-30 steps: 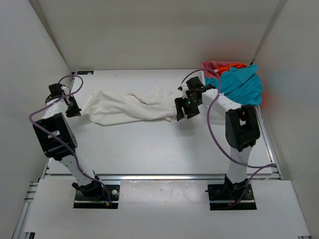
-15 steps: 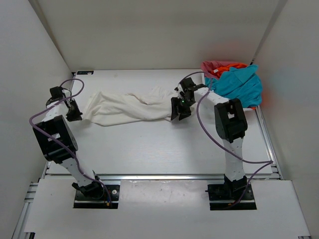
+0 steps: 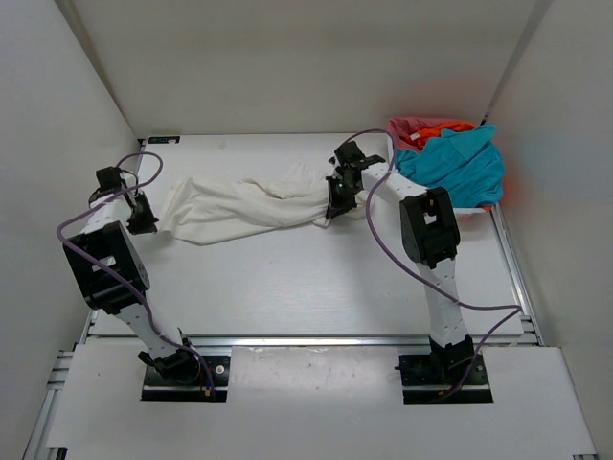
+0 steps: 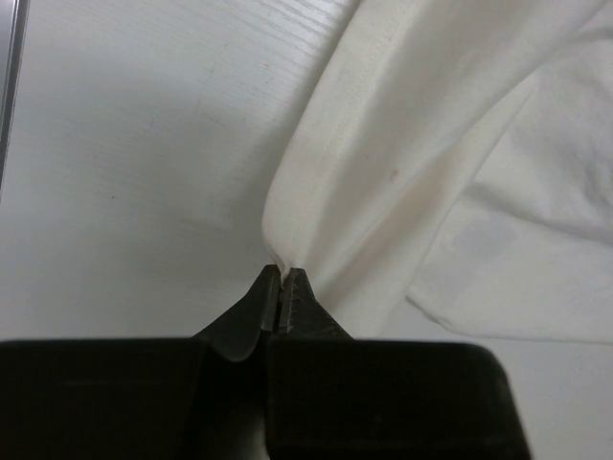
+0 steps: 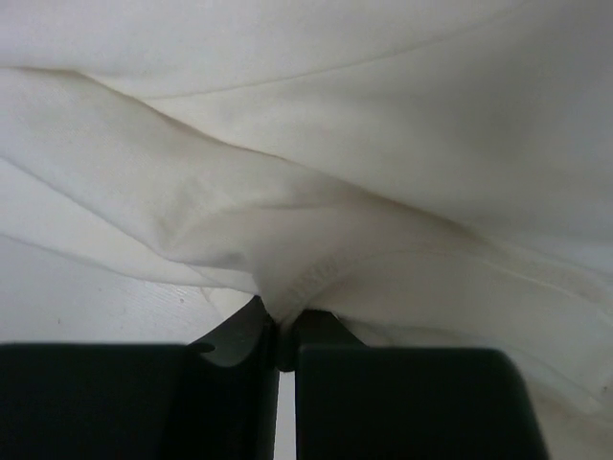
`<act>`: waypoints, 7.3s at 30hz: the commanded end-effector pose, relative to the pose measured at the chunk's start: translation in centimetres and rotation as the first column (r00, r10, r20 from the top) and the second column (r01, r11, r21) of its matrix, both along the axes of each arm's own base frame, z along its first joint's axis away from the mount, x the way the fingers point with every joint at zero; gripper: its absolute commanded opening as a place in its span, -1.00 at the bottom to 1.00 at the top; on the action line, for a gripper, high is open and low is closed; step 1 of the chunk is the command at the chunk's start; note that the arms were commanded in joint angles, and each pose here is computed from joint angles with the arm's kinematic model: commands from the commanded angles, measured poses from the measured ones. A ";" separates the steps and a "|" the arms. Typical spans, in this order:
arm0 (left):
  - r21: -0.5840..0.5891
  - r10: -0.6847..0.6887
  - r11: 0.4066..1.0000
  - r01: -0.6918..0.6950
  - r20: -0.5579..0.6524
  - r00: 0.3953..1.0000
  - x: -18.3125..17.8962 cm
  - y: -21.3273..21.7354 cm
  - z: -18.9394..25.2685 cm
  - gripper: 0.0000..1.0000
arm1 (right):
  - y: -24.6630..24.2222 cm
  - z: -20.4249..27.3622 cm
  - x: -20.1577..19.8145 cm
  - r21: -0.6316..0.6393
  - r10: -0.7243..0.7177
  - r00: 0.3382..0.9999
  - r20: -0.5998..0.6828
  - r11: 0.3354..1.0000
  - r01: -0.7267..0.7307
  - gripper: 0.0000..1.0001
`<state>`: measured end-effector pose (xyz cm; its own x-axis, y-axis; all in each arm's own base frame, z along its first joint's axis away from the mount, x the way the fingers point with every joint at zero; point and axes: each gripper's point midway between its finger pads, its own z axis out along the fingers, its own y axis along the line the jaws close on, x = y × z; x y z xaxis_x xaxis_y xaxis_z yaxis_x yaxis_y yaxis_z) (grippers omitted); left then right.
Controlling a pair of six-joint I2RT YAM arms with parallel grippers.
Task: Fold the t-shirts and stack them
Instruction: Flatten out the tshirt
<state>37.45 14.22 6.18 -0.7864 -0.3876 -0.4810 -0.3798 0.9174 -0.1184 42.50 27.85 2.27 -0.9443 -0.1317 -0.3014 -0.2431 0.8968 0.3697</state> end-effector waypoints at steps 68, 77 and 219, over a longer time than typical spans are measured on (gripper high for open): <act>0.099 -0.157 0.984 0.148 0.091 0.983 -3.9 -4.3 6.7 -1.00 | -9.3 5.5 -3.0 0.075 -0.191 0.956 0.222 0.981 0.178 0.26; 0.108 -0.127 0.987 0.118 0.078 0.989 -4.2 -3.1 6.2 -1.00 | -8.7 1.8 -2.9 0.021 -0.230 0.965 0.129 0.973 0.229 0.23; 0.419 -0.144 0.888 0.190 -0.139 0.980 -19.5 -2.0 7.1 -1.00 | -1.6 12.0 -7.6 -0.250 0.609 0.591 0.529 0.777 -0.577 -1.00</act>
